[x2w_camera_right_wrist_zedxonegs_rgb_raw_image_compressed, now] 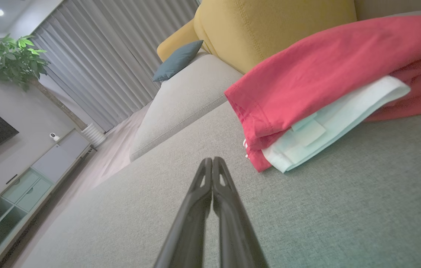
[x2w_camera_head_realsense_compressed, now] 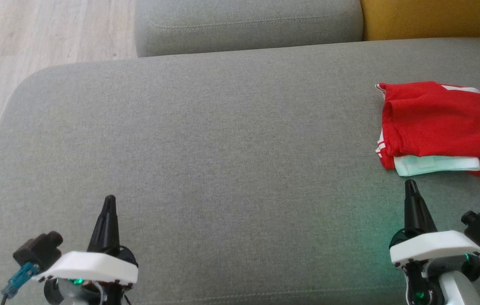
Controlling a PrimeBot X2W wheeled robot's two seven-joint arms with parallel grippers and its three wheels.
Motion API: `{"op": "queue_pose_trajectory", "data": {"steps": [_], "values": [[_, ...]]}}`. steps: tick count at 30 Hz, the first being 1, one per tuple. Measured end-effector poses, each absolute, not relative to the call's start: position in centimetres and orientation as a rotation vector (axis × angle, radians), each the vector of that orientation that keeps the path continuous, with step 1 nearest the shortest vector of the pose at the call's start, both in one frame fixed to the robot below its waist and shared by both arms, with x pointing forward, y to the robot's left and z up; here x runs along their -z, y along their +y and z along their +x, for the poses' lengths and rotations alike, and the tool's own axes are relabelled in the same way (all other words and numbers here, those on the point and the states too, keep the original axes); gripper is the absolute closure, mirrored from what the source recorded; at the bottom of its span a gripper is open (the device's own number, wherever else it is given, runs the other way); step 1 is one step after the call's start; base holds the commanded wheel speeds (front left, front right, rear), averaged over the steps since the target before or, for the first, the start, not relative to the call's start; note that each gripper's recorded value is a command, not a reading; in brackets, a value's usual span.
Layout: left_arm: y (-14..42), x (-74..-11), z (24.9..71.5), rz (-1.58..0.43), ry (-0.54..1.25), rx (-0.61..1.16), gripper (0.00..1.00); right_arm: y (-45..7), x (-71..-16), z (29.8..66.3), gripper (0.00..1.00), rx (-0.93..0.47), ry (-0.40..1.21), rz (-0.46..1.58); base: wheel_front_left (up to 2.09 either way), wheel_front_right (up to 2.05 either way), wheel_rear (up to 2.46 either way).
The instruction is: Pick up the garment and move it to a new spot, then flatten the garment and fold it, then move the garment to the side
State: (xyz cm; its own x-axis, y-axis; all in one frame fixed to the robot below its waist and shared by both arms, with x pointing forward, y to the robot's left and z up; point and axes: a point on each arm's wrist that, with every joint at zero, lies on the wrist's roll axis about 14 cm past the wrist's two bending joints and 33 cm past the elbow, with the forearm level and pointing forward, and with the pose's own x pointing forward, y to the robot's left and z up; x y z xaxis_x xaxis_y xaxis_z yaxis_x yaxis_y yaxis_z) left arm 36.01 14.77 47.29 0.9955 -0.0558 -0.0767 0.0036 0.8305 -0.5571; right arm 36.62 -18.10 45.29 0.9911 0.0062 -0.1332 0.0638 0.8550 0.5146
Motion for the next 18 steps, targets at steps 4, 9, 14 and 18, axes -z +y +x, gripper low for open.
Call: {"op": "queue_pose_trajectory", "data": {"steps": [4, 9, 14, 18], "values": [[15.03, -47.23, 36.13, -0.634, 0.096, 0.019, 1.00, -18.27, -45.39, 36.67, 1.00, 0.041, 0.129, 0.591, 0.00, 0.00, 0.00], [15.16, -47.30, 36.24, -0.681, 0.098, 0.015, 1.00, -18.54, -45.42, 36.71, 1.00, 0.054, 0.130, 0.638, 0.00, 0.00, 0.00], [15.33, -46.88, 36.14, -0.735, 0.119, 0.003, 1.00, -18.72, -45.42, 36.73, 1.00, 0.066, 0.131, 0.697, 0.00, 0.00, 0.00], [15.46, -46.89, 36.26, -0.781, 0.121, -0.002, 1.00, -18.85, -45.52, 36.78, 1.00, 0.074, 0.128, 0.744, 0.00, 0.00, 0.00]]}}
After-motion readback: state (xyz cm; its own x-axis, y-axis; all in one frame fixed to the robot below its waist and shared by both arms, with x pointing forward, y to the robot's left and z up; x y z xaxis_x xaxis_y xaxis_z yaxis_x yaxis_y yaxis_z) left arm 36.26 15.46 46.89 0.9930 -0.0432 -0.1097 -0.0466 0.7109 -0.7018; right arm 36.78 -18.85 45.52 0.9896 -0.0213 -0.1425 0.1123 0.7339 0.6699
